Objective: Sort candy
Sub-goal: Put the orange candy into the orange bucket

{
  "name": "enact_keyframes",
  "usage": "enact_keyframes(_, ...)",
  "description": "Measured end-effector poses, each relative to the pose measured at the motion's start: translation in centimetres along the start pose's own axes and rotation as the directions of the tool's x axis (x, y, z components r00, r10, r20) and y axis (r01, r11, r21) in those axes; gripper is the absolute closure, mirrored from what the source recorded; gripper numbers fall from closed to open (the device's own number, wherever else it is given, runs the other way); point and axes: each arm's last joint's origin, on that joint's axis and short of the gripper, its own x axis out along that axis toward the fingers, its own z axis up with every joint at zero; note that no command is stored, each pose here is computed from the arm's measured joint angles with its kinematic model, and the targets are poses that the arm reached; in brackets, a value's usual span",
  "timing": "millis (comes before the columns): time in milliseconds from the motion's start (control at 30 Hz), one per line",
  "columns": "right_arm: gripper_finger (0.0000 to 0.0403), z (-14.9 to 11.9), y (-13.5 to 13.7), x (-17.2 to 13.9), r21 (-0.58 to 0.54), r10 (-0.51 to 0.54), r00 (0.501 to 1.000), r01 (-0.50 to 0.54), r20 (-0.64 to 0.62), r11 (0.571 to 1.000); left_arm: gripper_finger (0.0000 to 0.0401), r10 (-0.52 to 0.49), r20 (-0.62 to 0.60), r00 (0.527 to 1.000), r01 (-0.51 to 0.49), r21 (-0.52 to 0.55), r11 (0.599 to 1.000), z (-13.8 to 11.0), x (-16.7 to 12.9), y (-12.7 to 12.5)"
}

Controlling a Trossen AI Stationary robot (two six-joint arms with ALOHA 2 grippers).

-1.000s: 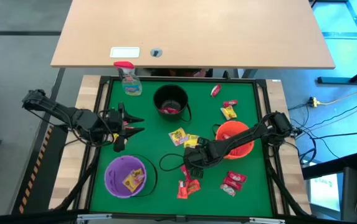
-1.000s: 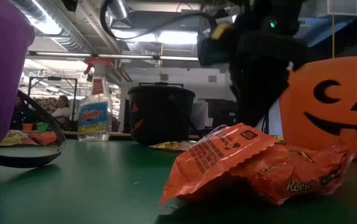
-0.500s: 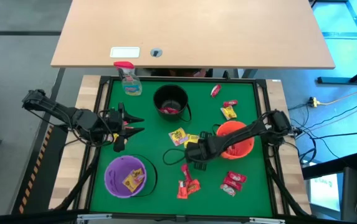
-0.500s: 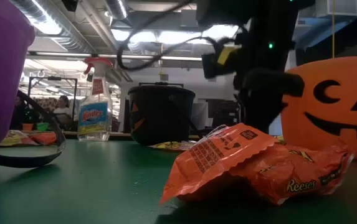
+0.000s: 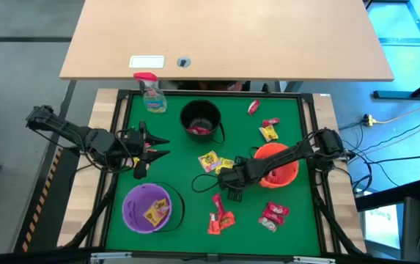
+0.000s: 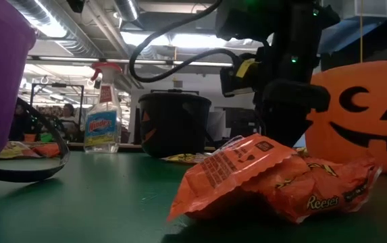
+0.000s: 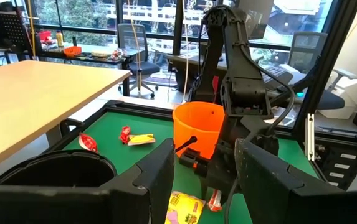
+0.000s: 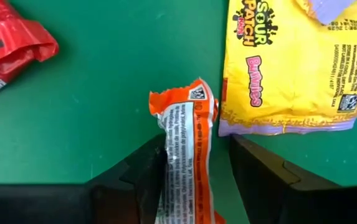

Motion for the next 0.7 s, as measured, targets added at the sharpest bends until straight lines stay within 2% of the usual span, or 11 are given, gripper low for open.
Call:
enact_keyframes(200,0.0237,0.45,0.16,-0.5,-0.004,-0.005,1.0,0.005,-0.008,1.0,0.0245,0.0,-0.001,1.0,0.0,0.001,1.0,-0.01,0.0,0.0)
enact_keyframes(533,0.0345,0.53,0.38,-0.57,-0.001,0.04,0.999,-0.04,-0.017,0.999,0.0245,0.0,-0.001,1.0,0.0,0.001,1.0,-0.01,0.0,0.0)
enact_keyframes(700,0.0368,0.5,0.42,-0.59,-0.001,0.054,0.998,-0.054,-0.026,0.999,0.0245,0.0,-0.001,1.0,0.0,0.001,1.0,-0.01,0.0,0.0)
